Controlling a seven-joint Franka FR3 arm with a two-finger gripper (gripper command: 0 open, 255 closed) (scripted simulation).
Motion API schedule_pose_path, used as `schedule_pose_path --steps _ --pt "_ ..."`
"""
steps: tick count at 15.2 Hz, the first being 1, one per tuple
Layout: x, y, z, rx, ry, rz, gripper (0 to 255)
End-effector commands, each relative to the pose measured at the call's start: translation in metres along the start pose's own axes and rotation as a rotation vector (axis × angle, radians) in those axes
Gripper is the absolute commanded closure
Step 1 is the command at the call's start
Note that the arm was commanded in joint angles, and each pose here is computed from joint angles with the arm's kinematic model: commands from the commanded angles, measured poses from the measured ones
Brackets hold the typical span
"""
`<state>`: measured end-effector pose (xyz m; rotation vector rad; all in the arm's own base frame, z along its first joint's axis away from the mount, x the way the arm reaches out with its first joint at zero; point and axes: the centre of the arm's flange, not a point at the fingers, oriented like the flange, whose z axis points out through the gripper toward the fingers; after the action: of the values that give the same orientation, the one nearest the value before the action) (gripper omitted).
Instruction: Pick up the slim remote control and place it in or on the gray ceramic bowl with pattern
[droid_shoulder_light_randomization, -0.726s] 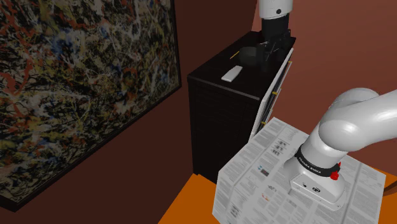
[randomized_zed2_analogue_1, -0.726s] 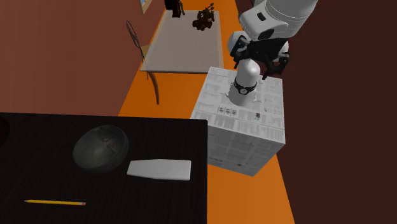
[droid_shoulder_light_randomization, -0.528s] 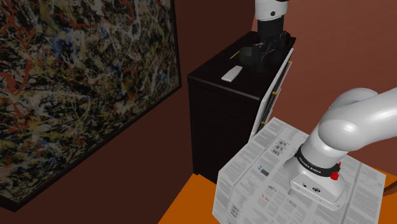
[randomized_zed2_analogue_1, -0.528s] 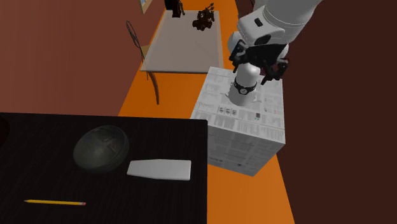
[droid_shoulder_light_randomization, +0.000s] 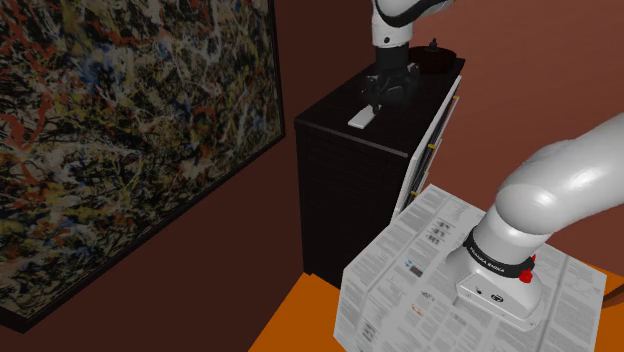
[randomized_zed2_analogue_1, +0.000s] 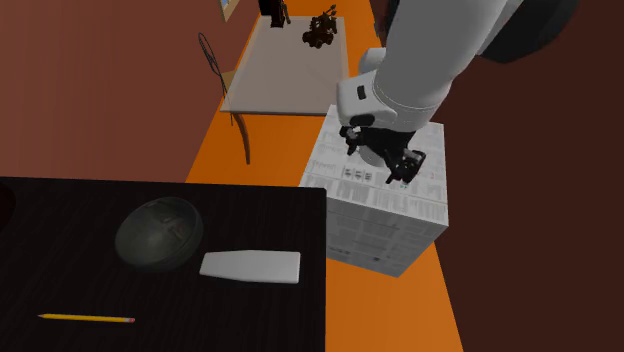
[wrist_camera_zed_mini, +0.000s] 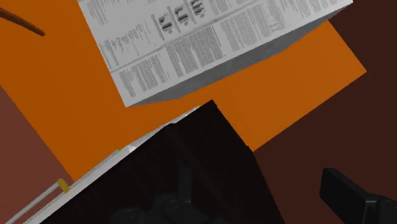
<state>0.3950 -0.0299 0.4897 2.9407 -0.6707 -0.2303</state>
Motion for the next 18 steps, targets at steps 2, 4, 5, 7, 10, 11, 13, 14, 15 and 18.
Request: schedule_pose_path --steps 2,4,5,7,10,11,13,14,15,18 --pt "0.037 0.0 0.013 0.024 0.006 0.111 0" --pt "0.061 0.002 0.022 0.039 0.009 0.183 0" --pt "0.073 0.003 0.026 0.047 0.01 0.218 0" --pt "0.097 0.007 0.034 0.062 0.013 0.29 0" --pt "0.132 0.017 0.047 0.085 0.018 0.398 0" --pt "0.144 0.021 0.051 0.093 0.019 0.434 0" --pt "0.166 0.03 0.06 0.108 0.023 0.505 0" --pt "0.177 0.035 0.064 0.116 0.024 0.541 0" --pt "0.188 0.04 0.068 0.123 0.026 0.577 0" --pt "0.219 0.059 0.081 0.146 0.03 0.685 0"
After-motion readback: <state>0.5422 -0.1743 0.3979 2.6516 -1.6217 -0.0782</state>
